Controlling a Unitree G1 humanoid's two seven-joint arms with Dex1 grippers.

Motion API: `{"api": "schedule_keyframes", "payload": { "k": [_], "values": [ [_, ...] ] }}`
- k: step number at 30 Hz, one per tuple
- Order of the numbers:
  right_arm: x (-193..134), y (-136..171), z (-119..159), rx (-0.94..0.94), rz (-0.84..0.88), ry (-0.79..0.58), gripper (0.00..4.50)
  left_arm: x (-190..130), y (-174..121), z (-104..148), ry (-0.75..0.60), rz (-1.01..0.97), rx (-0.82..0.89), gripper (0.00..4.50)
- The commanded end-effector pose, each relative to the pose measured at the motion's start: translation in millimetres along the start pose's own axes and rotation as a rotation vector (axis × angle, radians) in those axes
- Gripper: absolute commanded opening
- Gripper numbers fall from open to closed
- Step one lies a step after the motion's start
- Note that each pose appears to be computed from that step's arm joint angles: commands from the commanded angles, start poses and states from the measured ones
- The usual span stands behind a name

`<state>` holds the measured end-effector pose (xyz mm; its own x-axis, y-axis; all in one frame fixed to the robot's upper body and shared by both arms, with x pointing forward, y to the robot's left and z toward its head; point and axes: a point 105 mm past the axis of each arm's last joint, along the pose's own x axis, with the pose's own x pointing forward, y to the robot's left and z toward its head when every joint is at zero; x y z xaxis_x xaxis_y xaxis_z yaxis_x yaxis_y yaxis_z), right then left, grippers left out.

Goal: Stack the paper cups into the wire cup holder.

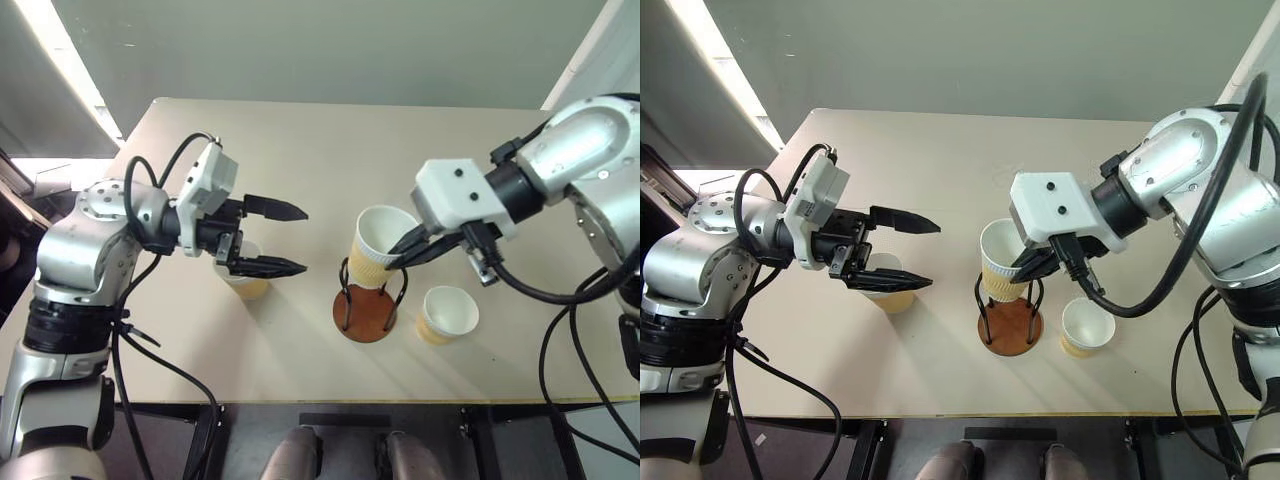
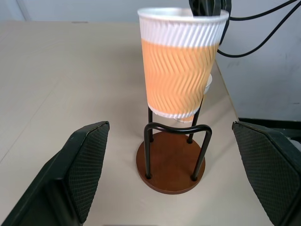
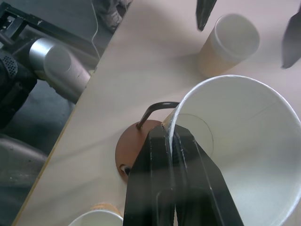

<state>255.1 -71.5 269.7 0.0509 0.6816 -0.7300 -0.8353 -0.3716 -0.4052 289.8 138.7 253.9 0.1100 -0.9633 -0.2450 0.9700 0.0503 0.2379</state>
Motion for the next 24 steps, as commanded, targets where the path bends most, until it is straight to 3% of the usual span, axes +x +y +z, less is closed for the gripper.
{"api": "schedule_keyframes", "payload": {
  "k": [1, 5, 13, 17, 24],
  "values": [
    [-1.6, -1.1, -2.8, -0.046, -0.026, 0.045, 0.21, -3.3, -1.3, 8.9, -0.005, -0.001, 0.045, 4.5],
    [-3.0, 3.2, -4.0, -0.05, -0.022, 0.055, 1.23, -6.1, -3.8, 9.4, 0.009, -0.005, 0.049, 4.5],
    [-12.2, -2.1, 4.0, 0.019, -0.118, -0.042, 4.06, -8.6, -12.2, 14.8, 0.074, -0.006, 0.095, 4.5],
    [-40.9, -15.2, -6.8, 0.176, -0.265, -0.106, 4.06, -14.7, -21.8, 2.6, 0.316, 0.002, 0.214, 4.5],
    [-60.9, -14.1, 3.5, 0.285, -0.283, -0.249, 4.06, -30.2, -13.4, -26.5, 0.605, 0.042, 0.301, 4.5]
  ]
}}
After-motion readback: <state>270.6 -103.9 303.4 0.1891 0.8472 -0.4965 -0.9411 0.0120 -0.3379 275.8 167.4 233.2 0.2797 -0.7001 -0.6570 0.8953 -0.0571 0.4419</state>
